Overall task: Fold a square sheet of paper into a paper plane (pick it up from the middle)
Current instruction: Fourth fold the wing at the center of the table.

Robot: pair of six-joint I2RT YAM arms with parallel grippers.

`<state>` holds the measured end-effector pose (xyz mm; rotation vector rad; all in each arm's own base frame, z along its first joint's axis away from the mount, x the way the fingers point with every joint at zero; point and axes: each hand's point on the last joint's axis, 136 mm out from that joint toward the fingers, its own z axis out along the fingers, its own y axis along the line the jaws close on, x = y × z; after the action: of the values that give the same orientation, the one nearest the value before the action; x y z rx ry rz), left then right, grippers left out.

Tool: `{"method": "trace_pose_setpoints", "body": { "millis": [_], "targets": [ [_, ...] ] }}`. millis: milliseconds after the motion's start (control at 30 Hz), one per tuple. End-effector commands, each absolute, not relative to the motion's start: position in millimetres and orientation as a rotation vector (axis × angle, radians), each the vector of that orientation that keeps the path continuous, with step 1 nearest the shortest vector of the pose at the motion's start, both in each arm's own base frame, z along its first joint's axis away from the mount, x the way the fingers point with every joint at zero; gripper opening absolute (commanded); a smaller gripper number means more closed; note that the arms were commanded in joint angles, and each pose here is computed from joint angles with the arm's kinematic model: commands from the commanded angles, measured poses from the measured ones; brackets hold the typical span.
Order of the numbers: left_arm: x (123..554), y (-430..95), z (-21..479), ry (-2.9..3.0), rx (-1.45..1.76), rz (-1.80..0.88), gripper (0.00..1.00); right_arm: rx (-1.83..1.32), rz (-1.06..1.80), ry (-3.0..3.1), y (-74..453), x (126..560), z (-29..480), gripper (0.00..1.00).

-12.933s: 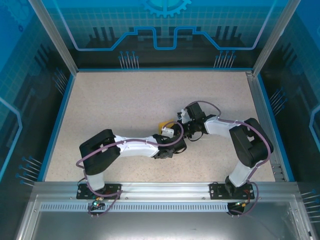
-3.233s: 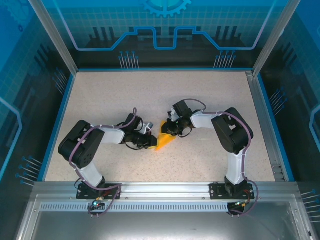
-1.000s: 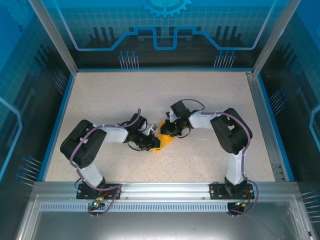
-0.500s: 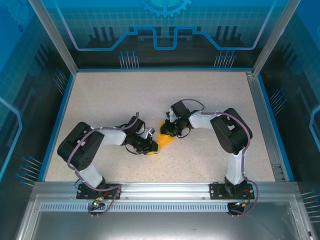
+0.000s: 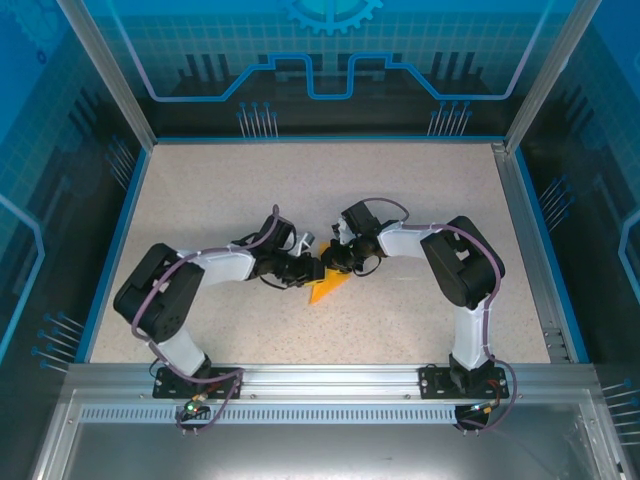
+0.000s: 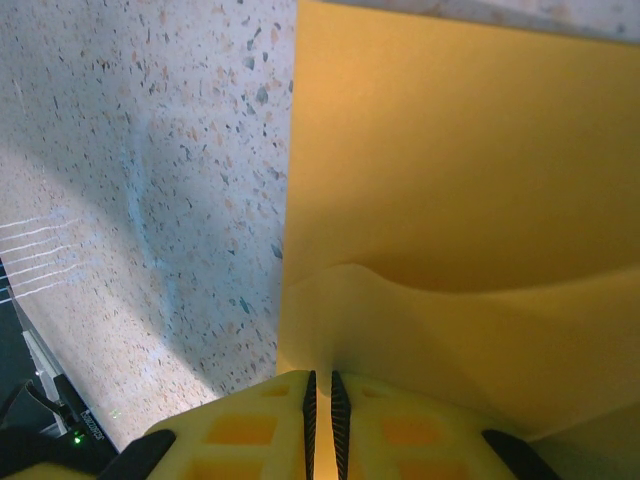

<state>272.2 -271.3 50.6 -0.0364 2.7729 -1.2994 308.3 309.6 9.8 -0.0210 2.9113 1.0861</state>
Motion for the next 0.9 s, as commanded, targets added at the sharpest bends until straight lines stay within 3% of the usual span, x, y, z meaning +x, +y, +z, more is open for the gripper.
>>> {"method": "trace_pose_setpoints", "body": {
  "millis": [0,467,667,867],
  "targets": [
    [277.8,-277.3,39.5,2.793,-0.042,-1.277,0.24,0.068,0.842,3.097,277.9,279.1,-47.4,0.16],
    [213.7,-240.8,-8.1,3.088,-0.040,-1.077,0.20,0.075,0.829,3.100,276.8,279.3,-47.9,0.17],
    [205.1,-231.0,0.8,3.098,-0.009,-1.021,0.20,0.075,0.830,3.104,277.3,279.3,-49.5,0.17],
    [220.6,-245.4,31.2,2.976,0.015,-1.126,0.21,0.073,0.830,3.105,277.3,279.2,-49.4,0.17]
  ]
}}
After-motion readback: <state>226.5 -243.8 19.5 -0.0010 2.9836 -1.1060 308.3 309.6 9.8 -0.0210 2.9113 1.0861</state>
